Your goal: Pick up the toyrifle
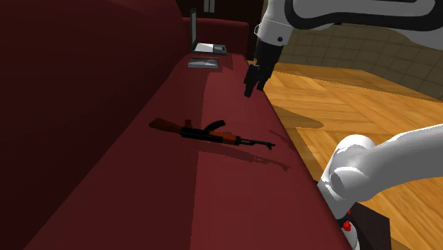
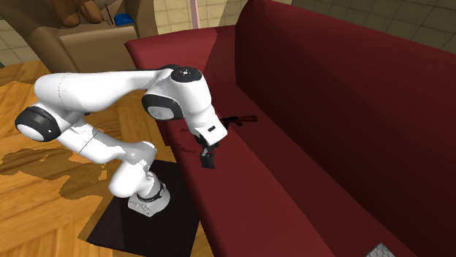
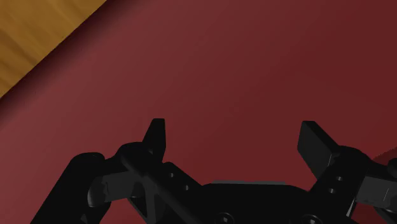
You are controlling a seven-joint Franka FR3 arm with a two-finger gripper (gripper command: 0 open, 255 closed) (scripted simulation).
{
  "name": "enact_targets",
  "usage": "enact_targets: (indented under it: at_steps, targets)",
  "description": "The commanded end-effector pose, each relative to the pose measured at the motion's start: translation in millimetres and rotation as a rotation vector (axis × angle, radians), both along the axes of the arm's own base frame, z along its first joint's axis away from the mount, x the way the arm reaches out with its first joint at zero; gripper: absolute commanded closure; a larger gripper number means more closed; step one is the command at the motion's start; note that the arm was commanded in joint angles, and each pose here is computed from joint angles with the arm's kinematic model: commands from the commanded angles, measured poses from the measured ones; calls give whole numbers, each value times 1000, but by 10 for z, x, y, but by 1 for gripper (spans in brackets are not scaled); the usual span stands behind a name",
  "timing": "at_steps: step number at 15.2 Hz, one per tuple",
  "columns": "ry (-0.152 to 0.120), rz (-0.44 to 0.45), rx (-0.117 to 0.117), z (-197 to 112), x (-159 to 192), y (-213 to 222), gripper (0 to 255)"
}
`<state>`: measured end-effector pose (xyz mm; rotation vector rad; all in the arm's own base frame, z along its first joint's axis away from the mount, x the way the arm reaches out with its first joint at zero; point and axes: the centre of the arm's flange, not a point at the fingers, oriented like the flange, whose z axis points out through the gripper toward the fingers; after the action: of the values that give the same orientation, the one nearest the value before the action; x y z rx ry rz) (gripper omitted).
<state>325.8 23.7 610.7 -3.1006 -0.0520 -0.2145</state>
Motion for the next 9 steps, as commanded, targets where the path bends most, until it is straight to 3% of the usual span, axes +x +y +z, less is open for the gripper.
enact_targets:
  at_steps: [1,9]
  targets:
    - [0,0,0,0,0,0,0]
    - [30,49,18,-28,198,1008,0]
